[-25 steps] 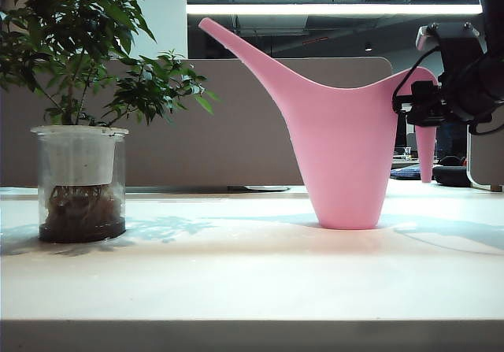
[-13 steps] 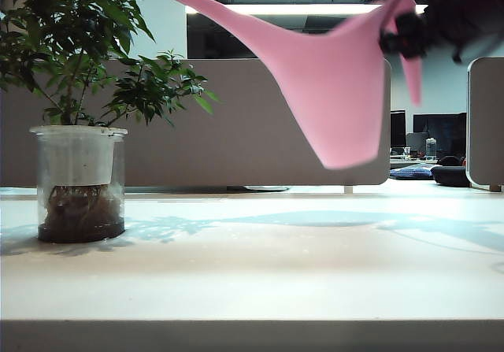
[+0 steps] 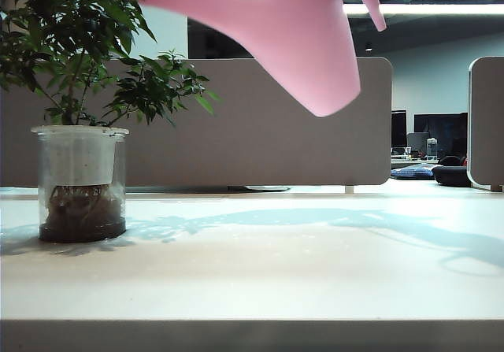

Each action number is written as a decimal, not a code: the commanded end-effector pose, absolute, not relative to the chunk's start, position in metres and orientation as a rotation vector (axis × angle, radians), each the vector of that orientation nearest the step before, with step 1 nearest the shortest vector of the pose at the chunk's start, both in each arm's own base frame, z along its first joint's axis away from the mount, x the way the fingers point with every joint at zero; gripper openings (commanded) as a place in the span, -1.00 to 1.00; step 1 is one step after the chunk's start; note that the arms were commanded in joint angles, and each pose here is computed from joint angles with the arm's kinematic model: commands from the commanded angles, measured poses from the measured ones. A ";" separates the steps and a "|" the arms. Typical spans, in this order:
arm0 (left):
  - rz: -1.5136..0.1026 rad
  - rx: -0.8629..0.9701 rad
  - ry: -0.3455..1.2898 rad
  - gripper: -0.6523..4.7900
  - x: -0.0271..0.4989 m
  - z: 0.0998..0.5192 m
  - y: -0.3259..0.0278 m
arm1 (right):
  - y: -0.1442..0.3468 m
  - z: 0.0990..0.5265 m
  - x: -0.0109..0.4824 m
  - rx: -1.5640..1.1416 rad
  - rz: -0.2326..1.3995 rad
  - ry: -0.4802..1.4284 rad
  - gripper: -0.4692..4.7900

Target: Pick up the watering can from the table, water the potted plant, and put the can back.

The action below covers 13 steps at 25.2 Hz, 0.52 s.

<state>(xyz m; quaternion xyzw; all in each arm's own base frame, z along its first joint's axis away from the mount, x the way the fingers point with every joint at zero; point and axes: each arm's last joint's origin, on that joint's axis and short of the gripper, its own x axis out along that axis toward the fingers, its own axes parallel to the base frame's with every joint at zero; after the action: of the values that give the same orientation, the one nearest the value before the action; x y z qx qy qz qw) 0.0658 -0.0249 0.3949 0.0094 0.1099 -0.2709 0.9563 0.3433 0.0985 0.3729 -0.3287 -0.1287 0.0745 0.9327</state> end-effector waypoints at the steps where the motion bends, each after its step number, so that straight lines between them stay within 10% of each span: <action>1: -0.572 0.014 0.210 -0.78 0.064 0.397 -0.025 | 0.098 0.384 0.339 -0.719 0.131 -0.333 -0.23; 13: -0.572 0.014 0.212 -0.78 0.064 0.397 -0.025 | 0.118 0.390 0.332 -0.900 0.124 -0.466 -0.23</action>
<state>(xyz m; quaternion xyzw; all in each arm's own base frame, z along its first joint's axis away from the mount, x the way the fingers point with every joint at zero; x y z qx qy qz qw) 0.0656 -0.0253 0.3949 0.0077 0.1099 -0.2788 0.9540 0.3379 0.1178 0.3753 -0.4305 -0.1737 0.0847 0.8816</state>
